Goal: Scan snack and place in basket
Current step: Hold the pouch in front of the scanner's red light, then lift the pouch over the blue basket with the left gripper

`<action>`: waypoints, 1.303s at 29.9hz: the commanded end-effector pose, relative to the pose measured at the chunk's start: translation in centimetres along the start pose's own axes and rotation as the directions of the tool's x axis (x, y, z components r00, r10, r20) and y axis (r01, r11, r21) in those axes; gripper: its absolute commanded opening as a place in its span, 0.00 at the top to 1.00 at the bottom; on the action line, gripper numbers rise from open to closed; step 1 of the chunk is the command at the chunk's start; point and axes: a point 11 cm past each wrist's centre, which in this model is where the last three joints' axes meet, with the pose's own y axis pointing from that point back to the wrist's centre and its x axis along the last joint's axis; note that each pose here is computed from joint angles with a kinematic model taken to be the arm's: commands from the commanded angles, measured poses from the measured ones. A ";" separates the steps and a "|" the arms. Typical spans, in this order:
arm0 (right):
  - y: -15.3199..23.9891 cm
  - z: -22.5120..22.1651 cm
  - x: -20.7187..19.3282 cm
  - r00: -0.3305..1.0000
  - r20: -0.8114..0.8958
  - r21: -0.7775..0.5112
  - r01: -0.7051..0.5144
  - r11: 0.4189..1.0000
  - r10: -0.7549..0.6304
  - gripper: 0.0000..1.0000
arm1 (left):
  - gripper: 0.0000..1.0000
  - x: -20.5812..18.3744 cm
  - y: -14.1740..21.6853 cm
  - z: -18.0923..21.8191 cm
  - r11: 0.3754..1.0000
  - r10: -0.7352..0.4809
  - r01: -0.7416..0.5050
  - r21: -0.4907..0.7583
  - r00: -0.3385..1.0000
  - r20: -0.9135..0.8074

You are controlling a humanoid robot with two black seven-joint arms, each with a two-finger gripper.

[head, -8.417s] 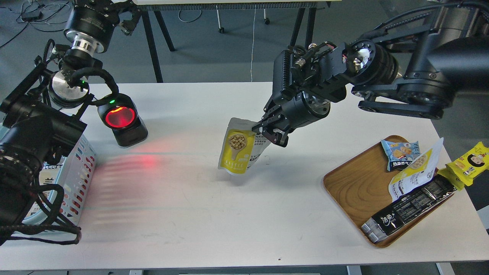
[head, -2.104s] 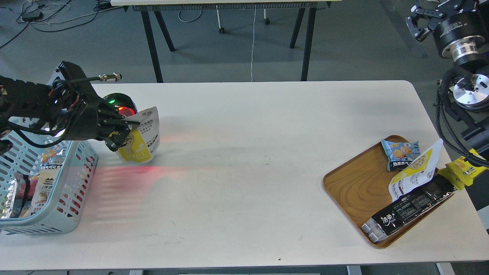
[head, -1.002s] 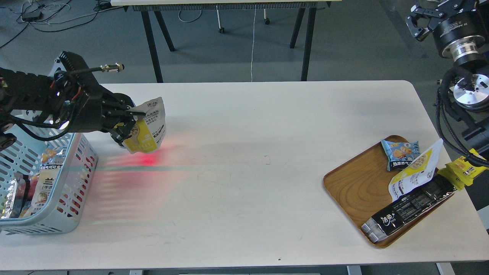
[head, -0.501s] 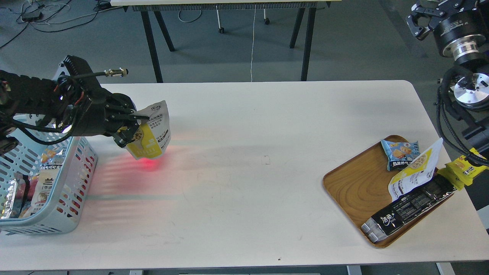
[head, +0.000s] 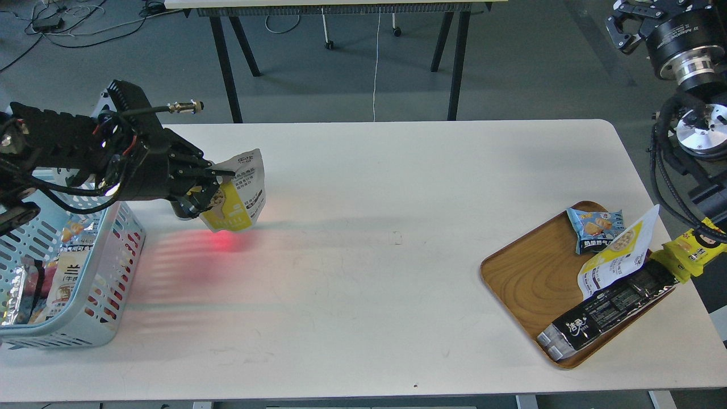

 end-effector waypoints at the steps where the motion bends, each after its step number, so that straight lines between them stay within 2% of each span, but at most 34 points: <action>1: -0.1 -0.2 -0.1 1.000 -0.002 0.004 0.001 1.000 -0.001 0.01 | 1.00 -0.2 0.0 -0.1 1.000 -0.004 0.004 0.001 1.000 -0.005; 10: -0.5 -0.6 -0.6 1.000 -0.002 0.012 0.013 1.000 -0.013 0.01 | 1.00 1.0 0.7 -0.1 1.000 0.028 -0.028 -0.003 1.000 0.012; 18: -0.3 -0.5 -0.3 1.000 -0.003 0.009 0.009 1.000 -0.008 0.01 | 1.00 2.6 5.3 -2.5 0.990 0.087 -0.091 0.107 0.995 0.040; 22: -0.3 -0.5 -0.4 1.000 -0.001 0.009 0.012 1.000 -0.012 0.01 | 1.00 3.1 8.5 -3.3 0.986 0.114 -0.118 0.115 0.992 0.044; 29: -0.3 -1.0 -0.1 1.000 -0.007 0.017 0.013 1.000 -0.013 0.01 | 1.00 -0.9 15.1 -6.4 0.959 0.027 -0.026 0.283 1.000 0.000; 39: 0.2 -0.6 0.4 1.000 -0.006 0.011 0.004 1.000 -0.003 0.01 | 1.00 -6.8 20.1 -8.3 0.917 -0.016 0.055 0.394 0.995 -0.101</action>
